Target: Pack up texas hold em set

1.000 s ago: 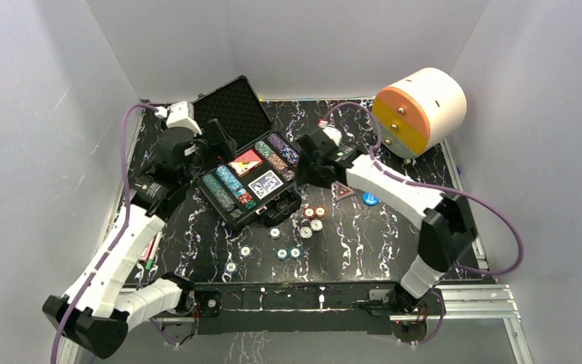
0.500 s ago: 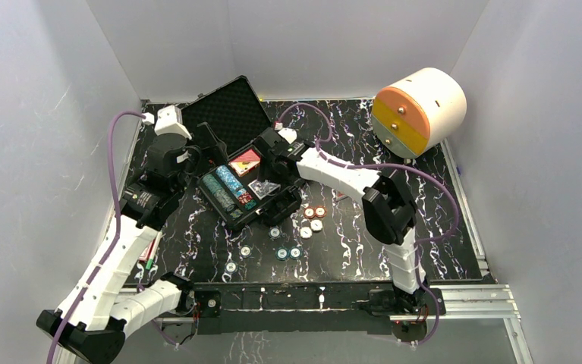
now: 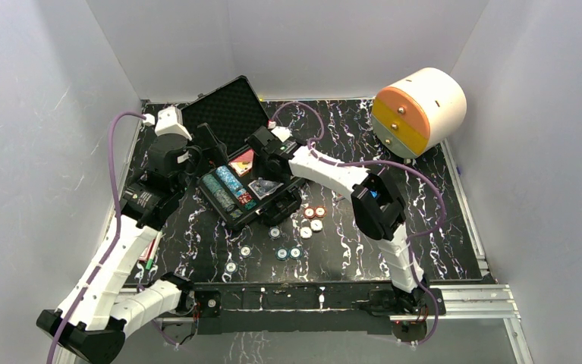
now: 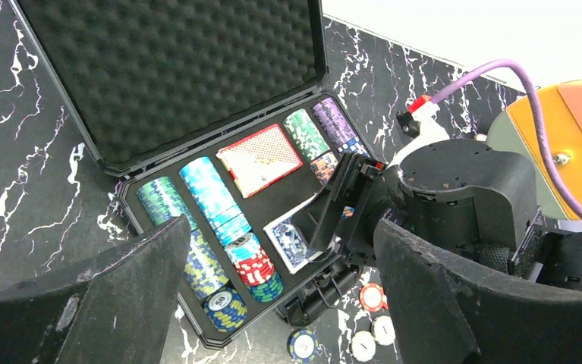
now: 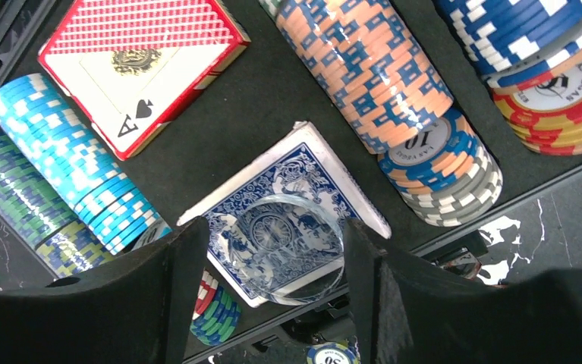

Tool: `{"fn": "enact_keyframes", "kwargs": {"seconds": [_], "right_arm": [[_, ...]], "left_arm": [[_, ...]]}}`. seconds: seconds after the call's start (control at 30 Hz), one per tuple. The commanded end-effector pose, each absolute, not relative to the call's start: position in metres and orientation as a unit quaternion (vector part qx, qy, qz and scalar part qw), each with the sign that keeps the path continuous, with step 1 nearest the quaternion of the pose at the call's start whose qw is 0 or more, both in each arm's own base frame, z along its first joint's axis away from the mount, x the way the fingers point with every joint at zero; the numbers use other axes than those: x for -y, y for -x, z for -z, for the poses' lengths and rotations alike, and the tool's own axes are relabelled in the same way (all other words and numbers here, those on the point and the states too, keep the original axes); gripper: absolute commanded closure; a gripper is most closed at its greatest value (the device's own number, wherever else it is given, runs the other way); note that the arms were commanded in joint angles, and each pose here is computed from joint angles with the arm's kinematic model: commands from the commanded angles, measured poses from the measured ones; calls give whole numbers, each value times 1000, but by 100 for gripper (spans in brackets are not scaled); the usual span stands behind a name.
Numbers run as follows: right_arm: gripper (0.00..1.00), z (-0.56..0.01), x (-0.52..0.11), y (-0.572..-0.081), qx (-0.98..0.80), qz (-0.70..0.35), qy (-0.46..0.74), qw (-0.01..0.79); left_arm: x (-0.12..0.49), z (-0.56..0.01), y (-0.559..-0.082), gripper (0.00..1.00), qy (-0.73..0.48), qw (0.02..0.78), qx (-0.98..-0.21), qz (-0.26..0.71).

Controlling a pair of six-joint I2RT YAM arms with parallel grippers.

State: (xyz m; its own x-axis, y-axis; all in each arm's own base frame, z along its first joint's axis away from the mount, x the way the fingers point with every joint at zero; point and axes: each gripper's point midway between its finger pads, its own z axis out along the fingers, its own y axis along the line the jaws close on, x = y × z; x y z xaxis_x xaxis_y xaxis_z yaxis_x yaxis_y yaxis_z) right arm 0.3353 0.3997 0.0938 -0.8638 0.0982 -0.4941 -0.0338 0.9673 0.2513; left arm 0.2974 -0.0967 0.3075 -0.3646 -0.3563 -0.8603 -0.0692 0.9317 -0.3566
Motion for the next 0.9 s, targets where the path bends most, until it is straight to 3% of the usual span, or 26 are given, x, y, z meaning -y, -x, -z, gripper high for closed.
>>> {"fn": "enact_keyframes", "kwargs": {"seconds": [0.0, 0.43, 0.67, 0.87], "right_arm": [[25, -107, -406, -348, -951, -129, -5, 282], [19, -169, -390, -351, -935, -166, -7, 313], [19, -173, -300, -347, -934, -115, -69, 332], [16, -137, -196, -329, -940, -34, -132, 313]], "left_arm": [[93, -309, -295, 10, 135, 550, -815, 125], [97, -310, -297, 8, 128, 546, -818, 128], [106, -300, -297, 7, 114, 530, -828, 141], [114, -292, -298, 6, 110, 515, -836, 153]]}}
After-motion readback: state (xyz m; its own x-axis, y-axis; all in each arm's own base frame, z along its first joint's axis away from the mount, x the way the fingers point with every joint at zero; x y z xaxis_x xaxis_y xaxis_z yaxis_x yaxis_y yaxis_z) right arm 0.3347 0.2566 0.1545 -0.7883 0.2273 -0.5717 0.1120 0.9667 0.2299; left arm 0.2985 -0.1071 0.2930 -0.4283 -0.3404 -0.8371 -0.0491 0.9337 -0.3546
